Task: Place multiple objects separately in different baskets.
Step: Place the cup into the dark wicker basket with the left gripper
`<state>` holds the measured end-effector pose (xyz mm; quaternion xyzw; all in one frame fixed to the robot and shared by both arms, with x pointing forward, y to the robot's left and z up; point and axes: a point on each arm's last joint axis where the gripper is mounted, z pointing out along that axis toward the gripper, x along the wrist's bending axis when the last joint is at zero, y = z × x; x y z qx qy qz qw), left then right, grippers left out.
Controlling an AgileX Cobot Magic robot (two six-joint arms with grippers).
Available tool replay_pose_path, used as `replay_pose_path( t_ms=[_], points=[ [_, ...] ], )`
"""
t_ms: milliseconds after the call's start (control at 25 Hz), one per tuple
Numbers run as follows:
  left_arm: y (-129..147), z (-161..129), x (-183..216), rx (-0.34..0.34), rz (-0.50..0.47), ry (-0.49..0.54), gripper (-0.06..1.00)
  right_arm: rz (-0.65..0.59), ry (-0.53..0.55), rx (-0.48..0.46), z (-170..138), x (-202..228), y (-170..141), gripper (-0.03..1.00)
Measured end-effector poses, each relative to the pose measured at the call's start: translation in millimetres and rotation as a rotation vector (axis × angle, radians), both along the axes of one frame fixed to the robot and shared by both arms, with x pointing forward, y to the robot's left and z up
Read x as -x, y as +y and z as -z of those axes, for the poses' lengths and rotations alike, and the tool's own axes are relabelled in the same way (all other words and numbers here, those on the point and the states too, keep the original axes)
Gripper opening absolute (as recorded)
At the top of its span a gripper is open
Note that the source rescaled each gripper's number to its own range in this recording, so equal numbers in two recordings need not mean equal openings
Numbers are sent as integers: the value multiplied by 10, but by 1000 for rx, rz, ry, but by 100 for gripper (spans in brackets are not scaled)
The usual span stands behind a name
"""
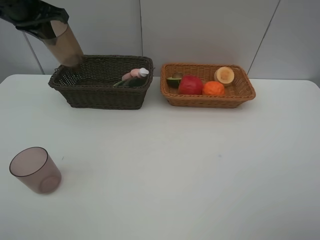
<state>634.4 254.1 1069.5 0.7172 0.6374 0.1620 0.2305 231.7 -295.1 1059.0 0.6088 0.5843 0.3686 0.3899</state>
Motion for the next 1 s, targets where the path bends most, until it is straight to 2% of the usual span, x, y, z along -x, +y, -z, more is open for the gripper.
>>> replay_pose_path(
  t_ms=[200,360,680,1000],
  points=[
    [17,101,-174,-60,33,-100,4,0,0,0,0,0,0,98],
    [11,302,-318,-107,85,-128,4,0,0,0,0,0,0,98],
    [-7,772,-539,-167,161,-127,4,0,0,0,0,0,0,98],
    [46,972,-615,-219,186,-122,4,0,0,0,0,0,0,98]
  ],
)
